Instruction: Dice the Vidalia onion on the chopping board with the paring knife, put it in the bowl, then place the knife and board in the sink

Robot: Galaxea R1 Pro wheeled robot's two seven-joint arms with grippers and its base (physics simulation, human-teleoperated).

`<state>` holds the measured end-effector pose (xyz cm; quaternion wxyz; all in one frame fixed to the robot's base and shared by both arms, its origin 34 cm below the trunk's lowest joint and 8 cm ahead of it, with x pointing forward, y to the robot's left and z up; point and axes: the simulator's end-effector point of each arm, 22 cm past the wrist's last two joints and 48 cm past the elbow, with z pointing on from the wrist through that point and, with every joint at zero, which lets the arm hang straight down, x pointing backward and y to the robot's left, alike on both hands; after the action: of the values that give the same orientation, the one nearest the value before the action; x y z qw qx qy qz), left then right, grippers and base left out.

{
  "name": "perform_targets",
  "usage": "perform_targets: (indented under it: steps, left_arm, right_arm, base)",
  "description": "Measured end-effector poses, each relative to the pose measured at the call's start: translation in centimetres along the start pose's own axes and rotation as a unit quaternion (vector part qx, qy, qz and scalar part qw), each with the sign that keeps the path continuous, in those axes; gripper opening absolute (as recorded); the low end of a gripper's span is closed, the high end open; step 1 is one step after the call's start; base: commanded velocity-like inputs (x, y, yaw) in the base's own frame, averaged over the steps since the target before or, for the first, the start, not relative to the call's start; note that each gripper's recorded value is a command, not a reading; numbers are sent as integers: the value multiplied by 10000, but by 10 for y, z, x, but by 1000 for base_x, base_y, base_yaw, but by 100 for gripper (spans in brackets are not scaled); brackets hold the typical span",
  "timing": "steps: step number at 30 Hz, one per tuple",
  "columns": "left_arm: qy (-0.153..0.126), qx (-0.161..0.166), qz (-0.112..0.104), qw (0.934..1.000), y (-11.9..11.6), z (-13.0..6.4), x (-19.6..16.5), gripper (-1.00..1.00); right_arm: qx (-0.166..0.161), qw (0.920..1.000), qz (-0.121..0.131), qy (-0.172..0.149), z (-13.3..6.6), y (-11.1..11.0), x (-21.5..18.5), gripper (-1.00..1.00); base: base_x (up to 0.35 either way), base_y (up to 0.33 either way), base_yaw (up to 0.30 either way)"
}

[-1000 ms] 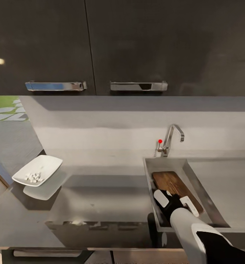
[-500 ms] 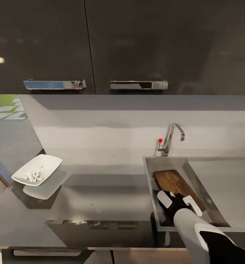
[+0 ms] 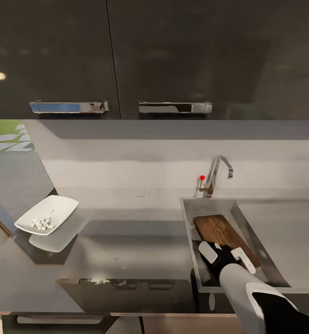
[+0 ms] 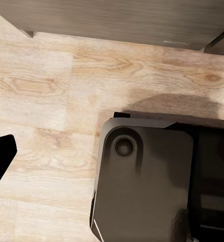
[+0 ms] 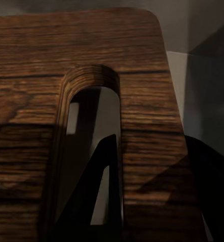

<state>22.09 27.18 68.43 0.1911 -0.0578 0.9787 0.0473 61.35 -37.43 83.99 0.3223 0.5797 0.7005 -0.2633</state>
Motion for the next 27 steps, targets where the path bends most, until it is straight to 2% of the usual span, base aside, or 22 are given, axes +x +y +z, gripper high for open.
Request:
perform_targets:
  steps: [3, 4, 17, 25, 27]
  left_arm:
    - [0, 0, 0, 10000, 0, 0, 0, 100]
    - [0, 1, 0, 10000, 0, 0, 0, 100]
    - [0, 0, 0, 10000, 0, 0, 0, 100]
    - [6, -1, 1, 10000, 0, 0, 1, 100]
    - [6, -1, 2, 10000, 0, 0, 1, 100]
  right_arm:
    - [-8, 10000, -5, -1, 0, 0, 0, -100]
    - [-11, 10000, -6, -4, 0, 1, 0, 100]
    - [-32, 10000, -21, -32, 0, 2, -2, 100]
    - [-164, 9996, -6, -229, -6, 14, -16, 100]
    - [-329, 9989, 72, -331, -14, 27, -26, 100]
  base:
    - [0, 0, 0]
    - [0, 0, 0]
    - [0, 0, 0]
    - [0, 0, 0]
    - [0, 0, 0]
